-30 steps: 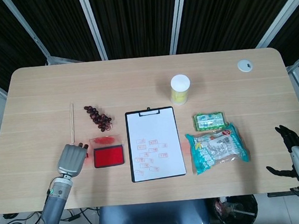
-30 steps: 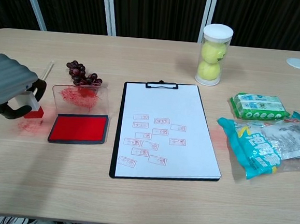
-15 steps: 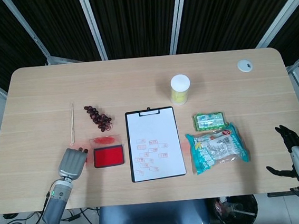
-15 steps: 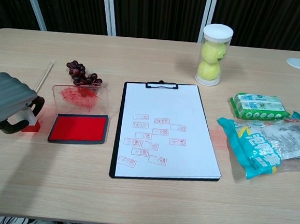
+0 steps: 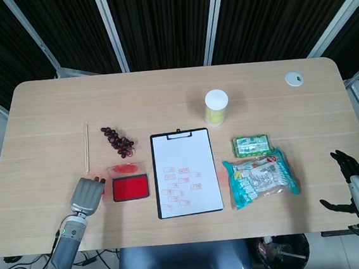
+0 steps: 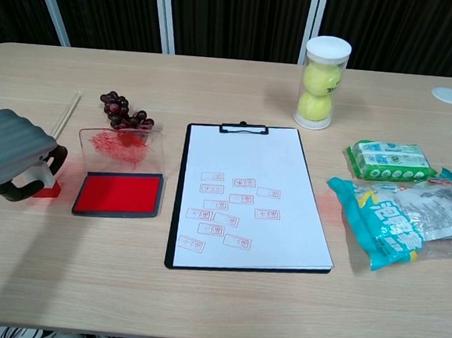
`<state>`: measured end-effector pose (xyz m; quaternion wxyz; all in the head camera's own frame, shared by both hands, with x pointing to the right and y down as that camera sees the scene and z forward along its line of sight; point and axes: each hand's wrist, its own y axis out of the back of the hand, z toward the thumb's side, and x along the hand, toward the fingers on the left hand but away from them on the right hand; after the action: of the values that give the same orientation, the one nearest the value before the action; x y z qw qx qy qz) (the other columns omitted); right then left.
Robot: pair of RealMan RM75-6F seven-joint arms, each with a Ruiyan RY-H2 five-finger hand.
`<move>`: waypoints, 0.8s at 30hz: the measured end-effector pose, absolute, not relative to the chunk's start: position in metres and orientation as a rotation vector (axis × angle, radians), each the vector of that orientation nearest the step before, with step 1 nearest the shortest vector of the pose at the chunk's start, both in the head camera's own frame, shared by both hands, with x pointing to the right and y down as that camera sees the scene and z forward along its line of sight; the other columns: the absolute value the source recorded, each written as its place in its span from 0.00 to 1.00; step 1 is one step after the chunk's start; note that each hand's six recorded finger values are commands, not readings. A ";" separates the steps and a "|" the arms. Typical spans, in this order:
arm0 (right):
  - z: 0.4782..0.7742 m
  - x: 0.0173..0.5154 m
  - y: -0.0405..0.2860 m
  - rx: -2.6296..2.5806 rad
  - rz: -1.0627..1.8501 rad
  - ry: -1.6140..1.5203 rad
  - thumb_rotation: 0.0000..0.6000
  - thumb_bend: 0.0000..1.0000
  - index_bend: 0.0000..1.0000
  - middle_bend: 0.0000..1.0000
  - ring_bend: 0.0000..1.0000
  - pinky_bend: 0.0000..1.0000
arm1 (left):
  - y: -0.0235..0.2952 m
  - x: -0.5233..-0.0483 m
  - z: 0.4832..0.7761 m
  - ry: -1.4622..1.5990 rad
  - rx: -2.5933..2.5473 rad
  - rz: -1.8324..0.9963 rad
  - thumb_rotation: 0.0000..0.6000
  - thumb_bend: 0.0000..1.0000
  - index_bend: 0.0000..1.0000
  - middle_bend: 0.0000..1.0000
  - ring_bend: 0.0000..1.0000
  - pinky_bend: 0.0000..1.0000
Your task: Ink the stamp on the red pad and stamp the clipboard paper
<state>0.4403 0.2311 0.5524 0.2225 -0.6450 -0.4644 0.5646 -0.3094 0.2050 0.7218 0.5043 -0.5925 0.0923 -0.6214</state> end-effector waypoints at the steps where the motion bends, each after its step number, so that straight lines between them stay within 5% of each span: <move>1: 0.552 0.440 0.231 -1.782 1.557 -1.284 1.00 0.17 0.00 0.00 0.00 0.13 | 0.205 -0.310 0.722 0.220 -1.428 -1.502 1.00 0.43 0.57 0.70 0.99 1.00; 24: 0.552 0.440 0.231 -1.779 1.558 -1.284 1.00 0.17 0.00 0.00 0.00 0.13 | 0.204 -0.314 0.721 0.205 -1.421 -1.530 1.00 0.43 0.41 0.55 0.99 1.00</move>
<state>0.4402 0.2312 0.5522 0.2234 -0.6445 -0.4651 0.5643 -0.3136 0.2040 0.7210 0.4985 -0.5870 0.0847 -0.6323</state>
